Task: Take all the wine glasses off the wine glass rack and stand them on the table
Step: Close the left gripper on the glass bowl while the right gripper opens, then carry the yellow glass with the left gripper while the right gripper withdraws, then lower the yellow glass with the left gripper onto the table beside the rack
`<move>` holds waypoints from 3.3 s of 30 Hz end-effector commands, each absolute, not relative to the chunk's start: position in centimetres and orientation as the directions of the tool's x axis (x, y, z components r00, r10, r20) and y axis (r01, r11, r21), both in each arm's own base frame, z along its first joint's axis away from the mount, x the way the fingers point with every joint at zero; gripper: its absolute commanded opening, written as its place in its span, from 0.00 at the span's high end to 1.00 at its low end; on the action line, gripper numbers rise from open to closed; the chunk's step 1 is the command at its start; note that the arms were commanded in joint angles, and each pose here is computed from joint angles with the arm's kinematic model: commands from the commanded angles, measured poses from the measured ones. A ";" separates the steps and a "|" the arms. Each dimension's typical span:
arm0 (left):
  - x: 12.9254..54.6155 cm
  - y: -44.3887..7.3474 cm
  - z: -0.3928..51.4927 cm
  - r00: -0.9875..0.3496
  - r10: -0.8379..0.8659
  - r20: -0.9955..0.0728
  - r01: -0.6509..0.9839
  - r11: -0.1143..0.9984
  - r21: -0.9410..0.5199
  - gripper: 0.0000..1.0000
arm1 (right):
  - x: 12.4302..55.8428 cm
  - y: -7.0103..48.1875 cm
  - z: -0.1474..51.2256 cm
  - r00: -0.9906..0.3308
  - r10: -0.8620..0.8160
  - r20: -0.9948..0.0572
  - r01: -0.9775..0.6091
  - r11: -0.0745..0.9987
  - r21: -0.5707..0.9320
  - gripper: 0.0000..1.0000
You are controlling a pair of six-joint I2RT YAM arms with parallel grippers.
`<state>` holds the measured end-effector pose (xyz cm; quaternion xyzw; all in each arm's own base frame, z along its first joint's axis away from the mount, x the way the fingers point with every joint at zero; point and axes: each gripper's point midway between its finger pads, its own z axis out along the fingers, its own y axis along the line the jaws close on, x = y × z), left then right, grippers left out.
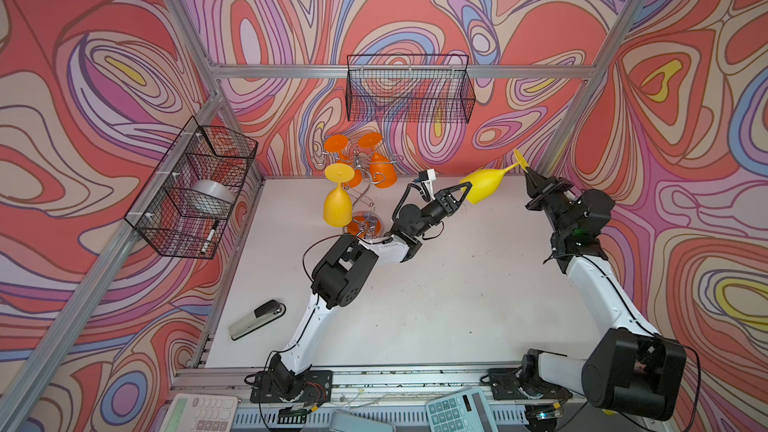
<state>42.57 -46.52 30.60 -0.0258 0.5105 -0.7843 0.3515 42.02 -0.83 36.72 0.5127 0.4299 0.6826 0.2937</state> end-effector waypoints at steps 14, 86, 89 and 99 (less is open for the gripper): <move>42.2 -44.6 32.5 -0.690 -0.655 -0.308 0.557 -0.209 -0.804 1.00 | 41.8 -0.7 35.7 -0.282 0.619 0.733 0.136 -0.730 0.670 0.37; 31.8 -38.9 19.6 -0.687 0.627 -0.367 0.624 0.768 0.144 1.00 | 34.8 -8.8 32.2 -0.394 0.500 -0.771 0.431 0.842 0.325 0.08; 31.7 -38.9 18.6 -0.686 0.643 -0.340 0.638 0.756 0.144 1.00 | 34.9 -8.4 32.1 -0.394 0.502 -0.770 0.416 0.844 0.338 0.08; 32.4 -38.4 17.6 -0.715 0.625 -0.311 0.634 0.768 0.086 1.00 | 34.9 -7.9 32.4 -0.401 0.503 -0.765 0.393 0.850 0.352 0.09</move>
